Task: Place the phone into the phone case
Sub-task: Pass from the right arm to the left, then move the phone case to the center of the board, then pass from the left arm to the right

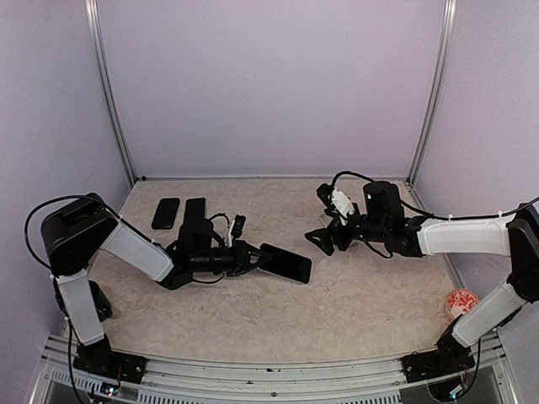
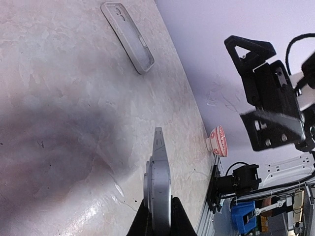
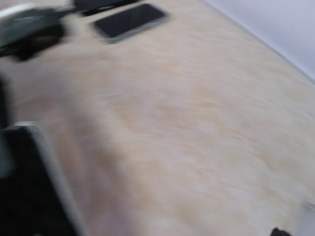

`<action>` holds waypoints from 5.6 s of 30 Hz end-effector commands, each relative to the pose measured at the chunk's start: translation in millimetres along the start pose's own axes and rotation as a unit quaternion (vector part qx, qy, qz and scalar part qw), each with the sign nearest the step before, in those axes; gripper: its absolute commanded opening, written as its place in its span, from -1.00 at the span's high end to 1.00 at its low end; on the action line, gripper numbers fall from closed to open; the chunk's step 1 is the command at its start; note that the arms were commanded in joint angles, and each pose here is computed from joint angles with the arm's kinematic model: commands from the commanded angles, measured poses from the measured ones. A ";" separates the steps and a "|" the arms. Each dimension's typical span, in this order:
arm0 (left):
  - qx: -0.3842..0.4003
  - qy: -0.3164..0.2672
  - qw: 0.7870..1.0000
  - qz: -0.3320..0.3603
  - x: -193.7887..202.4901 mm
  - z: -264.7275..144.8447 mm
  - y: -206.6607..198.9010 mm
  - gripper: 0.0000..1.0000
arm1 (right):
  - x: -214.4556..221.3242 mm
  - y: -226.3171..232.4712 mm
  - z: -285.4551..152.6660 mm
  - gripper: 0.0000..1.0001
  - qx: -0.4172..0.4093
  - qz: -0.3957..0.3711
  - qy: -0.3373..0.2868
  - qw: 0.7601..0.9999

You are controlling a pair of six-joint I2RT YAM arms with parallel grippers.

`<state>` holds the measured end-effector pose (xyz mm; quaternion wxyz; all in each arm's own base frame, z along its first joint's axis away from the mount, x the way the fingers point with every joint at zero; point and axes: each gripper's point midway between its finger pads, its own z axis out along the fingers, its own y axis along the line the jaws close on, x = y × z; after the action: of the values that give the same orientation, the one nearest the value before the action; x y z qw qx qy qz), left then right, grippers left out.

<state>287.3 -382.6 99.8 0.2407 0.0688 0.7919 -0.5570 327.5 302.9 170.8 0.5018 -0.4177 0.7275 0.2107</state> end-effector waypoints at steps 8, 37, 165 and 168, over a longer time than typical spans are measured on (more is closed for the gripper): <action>0.050 -0.052 0.997 0.041 -28.3 -22.7 -41.3 1.00 | 39.2 -86.6 8.1 -0.64 0.151 0.090 0.076 0.981; 0.009 -0.132 0.988 0.079 -68.1 -69.3 -57.7 1.00 | 147.1 -120.7 63.4 0.01 0.160 0.171 0.229 0.945; 0.197 -0.119 0.967 0.110 -36.9 -44.7 -122.6 0.95 | -27.0 81.6 -26.5 -0.78 -0.333 0.302 -0.081 0.890; 0.198 -0.118 0.967 0.106 -36.2 -40.7 -122.4 0.95 | -31.5 86.7 -29.6 -0.74 -0.344 0.297 -0.088 0.887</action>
<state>262.1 -377.8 197.0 0.3460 0.1212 0.6683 -0.6473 254.0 340.5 182.9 0.2945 -0.2941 0.6839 0.5992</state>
